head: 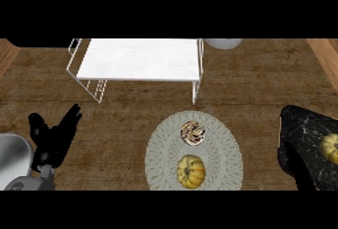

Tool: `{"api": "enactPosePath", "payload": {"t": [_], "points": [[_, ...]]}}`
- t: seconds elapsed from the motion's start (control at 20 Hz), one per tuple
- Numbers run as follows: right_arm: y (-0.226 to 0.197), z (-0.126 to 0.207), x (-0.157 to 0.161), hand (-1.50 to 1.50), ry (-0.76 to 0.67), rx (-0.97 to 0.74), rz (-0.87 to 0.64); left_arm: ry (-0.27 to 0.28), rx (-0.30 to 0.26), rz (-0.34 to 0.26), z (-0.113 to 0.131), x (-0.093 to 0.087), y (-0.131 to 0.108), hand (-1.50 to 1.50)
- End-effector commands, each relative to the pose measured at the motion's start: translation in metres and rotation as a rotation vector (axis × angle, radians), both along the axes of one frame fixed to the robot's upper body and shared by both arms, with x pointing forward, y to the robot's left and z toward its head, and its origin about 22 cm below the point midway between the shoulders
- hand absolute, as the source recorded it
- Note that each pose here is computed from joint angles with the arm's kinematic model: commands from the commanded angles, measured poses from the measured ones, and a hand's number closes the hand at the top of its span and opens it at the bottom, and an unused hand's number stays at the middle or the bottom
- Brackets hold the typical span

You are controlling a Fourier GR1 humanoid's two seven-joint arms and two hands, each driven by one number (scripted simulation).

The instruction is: Pick the cupcake from the placemat and place it in the tiered shelf

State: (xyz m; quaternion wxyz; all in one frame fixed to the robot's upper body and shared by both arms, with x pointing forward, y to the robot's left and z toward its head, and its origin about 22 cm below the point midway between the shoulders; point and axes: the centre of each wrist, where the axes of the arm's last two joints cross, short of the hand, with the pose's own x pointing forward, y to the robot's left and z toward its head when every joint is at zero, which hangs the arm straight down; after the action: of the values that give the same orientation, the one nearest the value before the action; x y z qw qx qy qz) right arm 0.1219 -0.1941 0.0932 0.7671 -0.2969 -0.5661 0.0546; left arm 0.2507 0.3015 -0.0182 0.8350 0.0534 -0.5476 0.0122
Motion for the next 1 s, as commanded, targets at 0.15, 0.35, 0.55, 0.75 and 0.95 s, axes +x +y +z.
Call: {"api": "enactPosePath", "payload": {"t": [0.15, 0.35, 0.55, 0.75, 0.95], "points": [[0.031, 0.027, 0.046, -1.5, 0.129, -0.065, -0.13, 0.039, -0.026, -0.03, -0.003, -0.003, -0.022, 0.0], [0.061, 0.017, 0.076, -1.5, 0.207, -0.113, -0.163, 0.031, -0.018, -0.021, -0.01, -0.002, -0.022, 0.0], [0.083, 0.023, 0.087, -1.5, 0.3, -0.13, -0.149, 0.046, -0.018, -0.001, -0.002, 0.006, -0.004, 0.0], [0.09, 0.015, 0.115, -1.5, 0.378, -0.168, -0.142, 0.041, -0.018, -0.017, -0.011, -0.009, -0.007, 0.0], [0.101, 0.005, 0.129, -1.5, 0.414, -0.214, -0.122, 0.041, -0.032, -0.016, -0.01, -0.003, -0.012, 0.0]]}}
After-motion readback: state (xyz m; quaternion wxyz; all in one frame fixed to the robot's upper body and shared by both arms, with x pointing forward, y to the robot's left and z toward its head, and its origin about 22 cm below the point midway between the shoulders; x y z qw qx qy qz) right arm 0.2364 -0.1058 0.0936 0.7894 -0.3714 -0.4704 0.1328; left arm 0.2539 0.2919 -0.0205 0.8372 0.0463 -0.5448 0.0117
